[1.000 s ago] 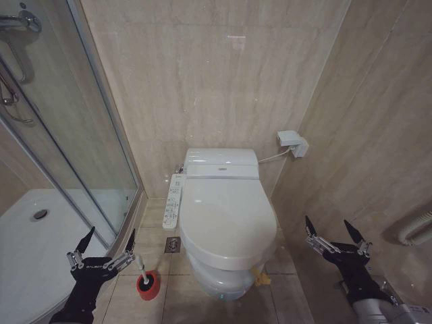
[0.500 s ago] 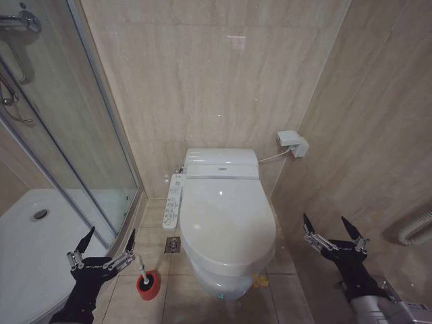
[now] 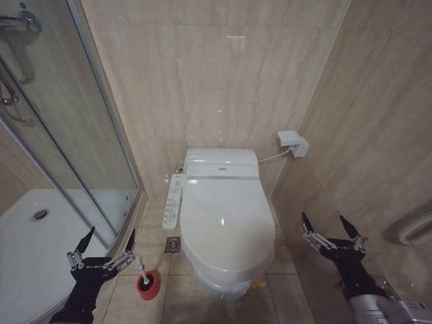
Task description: Open the toilet lid, clean the toilet bowl with a toilet brush, close the toilet lid, and flush.
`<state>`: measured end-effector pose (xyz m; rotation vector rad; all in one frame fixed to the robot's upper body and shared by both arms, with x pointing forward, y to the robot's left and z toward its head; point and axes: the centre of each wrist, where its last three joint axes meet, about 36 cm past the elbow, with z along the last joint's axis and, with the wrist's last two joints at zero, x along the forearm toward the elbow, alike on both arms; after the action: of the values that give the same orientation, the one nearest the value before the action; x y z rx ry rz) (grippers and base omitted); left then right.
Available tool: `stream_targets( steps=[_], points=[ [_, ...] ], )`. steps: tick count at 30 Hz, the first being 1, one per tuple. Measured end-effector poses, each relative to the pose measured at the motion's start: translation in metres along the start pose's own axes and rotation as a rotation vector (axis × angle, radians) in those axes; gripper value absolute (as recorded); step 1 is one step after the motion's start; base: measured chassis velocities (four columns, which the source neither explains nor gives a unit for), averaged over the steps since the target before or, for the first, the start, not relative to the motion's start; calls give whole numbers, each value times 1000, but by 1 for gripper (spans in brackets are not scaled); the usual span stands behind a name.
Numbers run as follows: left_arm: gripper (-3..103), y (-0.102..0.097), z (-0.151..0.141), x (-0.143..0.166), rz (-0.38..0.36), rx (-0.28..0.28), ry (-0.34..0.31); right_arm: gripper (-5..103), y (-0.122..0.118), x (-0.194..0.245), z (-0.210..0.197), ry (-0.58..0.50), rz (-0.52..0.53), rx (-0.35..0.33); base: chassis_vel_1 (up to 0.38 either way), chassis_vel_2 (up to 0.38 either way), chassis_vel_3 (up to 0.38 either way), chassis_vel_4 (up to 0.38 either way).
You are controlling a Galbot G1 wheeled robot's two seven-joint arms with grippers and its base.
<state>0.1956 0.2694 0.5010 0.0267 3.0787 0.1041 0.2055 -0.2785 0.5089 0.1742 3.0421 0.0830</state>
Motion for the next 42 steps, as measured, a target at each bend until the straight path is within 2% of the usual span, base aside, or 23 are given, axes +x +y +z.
stream_targets(
  steps=[19,26,32,35,42],
  points=[
    [100,0,0,-1,0,1,-1,100,0,0,0,-1,0,0,0,0,0,0],
    [100,3,17,-33,-15,50,40,100,0,0,0,-1,0,0,0,0,0,0],
    [100,5,31,-85,-14,119,99,100,0,0,0,-1,0,0,0,0,0,0],
    [100,5,33,-100,-11,135,113,100,0,0,0,-1,0,0,0,0,0,0],
    [100,5,34,-103,-10,140,119,100,0,0,0,-1,0,0,0,0,0,0]
  ],
)
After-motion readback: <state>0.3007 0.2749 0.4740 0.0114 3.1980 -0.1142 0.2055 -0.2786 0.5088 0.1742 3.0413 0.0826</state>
